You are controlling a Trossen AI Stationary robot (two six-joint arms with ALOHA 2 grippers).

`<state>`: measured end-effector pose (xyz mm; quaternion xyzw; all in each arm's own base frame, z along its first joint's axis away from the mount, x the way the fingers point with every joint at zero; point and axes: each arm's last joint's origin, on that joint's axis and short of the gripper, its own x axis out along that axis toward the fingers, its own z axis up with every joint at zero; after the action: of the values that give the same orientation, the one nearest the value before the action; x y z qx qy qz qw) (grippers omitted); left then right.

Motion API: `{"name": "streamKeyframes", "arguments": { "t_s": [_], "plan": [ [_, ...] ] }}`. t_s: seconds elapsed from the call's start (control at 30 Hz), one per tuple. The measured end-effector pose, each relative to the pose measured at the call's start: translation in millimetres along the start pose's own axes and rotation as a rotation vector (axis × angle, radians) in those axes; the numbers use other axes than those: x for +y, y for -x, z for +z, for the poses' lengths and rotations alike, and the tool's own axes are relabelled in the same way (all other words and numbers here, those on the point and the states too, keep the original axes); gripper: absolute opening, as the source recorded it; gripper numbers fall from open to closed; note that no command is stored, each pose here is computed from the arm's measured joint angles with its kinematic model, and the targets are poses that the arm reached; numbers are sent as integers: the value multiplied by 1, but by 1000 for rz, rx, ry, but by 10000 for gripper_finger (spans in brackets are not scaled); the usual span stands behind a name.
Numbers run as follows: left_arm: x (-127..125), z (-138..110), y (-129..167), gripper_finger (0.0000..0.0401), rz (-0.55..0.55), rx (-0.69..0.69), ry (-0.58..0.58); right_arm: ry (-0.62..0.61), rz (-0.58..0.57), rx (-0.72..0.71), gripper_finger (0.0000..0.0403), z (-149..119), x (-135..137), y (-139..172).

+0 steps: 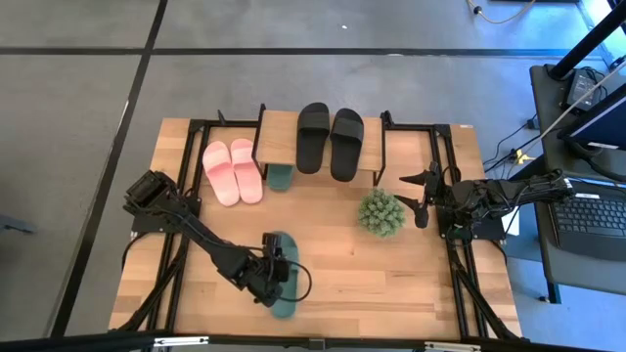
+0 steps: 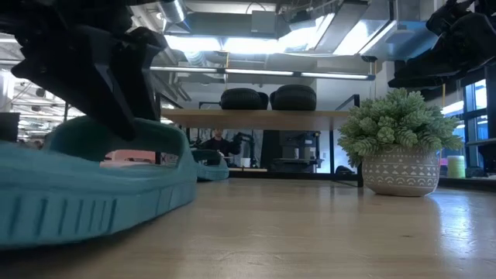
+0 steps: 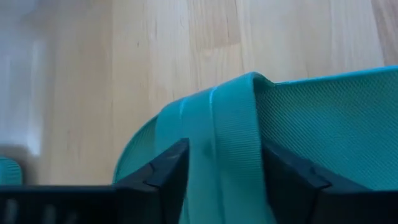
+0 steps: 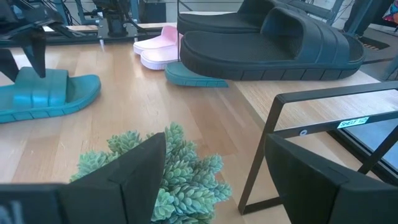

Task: Pick and place slides into the shelf
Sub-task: Put the green slide under the shelf

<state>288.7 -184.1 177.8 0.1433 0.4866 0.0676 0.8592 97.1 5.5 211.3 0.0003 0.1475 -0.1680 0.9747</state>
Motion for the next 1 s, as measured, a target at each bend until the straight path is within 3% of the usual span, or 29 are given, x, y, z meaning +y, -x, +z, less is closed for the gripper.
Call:
{"name": "streamKeyframes", "arguments": {
  "t_s": [0.37,0.7,1.0],
  "plan": [
    [4,-2,-1,15,22,34,-15,0,0,0,272,0,0,0],
    [11,0,-2,6,130,8,-121,1,-1,0,272,0,0,0],
    [47,23,-13,3,255,4,-161,3,0,0,272,0,0,0]
  ]
}}
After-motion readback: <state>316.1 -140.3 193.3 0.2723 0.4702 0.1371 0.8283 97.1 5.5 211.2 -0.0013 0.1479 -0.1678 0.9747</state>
